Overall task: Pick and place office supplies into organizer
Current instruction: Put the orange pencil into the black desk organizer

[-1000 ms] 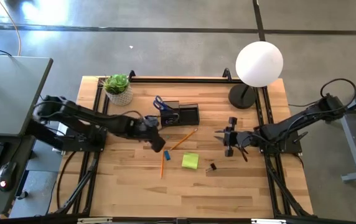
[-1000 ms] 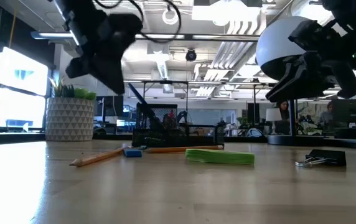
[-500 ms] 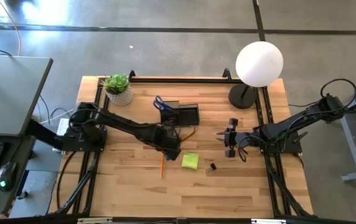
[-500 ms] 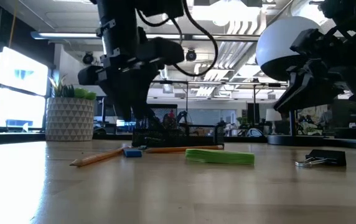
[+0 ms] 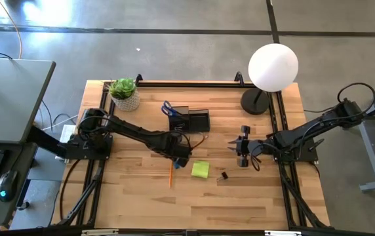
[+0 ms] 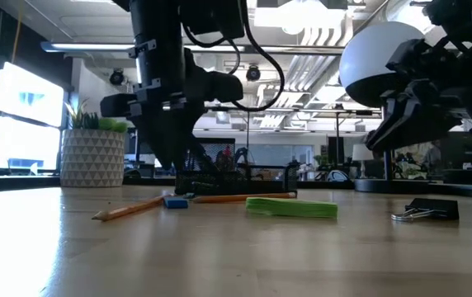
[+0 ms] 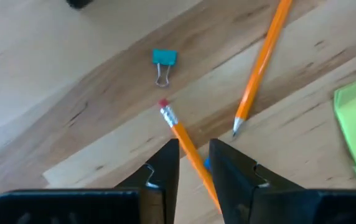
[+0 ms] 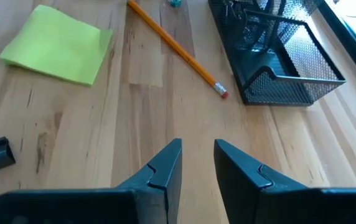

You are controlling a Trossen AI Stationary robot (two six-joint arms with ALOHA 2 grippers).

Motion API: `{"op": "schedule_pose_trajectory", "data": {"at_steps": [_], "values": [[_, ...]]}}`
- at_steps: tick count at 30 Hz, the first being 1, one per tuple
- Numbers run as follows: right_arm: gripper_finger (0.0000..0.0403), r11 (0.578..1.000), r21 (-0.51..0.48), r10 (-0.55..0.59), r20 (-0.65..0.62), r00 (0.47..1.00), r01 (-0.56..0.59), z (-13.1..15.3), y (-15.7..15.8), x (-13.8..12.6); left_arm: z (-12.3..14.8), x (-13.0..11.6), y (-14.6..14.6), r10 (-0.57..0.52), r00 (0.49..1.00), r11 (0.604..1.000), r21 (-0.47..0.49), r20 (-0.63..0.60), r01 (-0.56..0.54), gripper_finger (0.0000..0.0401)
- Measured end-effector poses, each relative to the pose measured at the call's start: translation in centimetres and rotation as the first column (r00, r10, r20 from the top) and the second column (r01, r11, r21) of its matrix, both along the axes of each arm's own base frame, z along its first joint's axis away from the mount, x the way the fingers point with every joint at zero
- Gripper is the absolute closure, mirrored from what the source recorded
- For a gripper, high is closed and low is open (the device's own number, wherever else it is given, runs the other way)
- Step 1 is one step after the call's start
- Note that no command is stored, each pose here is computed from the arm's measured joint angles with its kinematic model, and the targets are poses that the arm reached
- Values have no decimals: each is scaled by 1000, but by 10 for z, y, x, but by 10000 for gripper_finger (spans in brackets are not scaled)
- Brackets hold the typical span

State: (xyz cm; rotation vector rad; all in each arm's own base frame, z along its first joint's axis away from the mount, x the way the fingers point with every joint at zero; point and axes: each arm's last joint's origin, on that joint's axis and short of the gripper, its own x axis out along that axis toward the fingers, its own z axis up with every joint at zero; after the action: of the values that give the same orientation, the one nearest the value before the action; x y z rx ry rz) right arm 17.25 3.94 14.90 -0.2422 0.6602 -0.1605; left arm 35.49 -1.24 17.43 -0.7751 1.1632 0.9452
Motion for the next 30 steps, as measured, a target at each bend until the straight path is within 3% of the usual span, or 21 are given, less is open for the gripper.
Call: {"op": "schedule_pose_trajectory", "data": {"at_steps": [9, 15, 30], "values": [[316, 1000, 13, -3, -15, 1000, 3, -1, 0, -1, -7, 1, 0, 41, 999, 999, -1, -13, -41, 338], [316, 1000, 7, 4, -11, 1000, -4, -1, 0, -1, -26, 6, -1, 51, 998, 998, -21, -49, -52, 338], [316, 1000, 14, 17, 6, 1000, -17, -12, -1, -6, -32, 5, -1, 53, 995, 998, -17, -81, -54, 339]]}}
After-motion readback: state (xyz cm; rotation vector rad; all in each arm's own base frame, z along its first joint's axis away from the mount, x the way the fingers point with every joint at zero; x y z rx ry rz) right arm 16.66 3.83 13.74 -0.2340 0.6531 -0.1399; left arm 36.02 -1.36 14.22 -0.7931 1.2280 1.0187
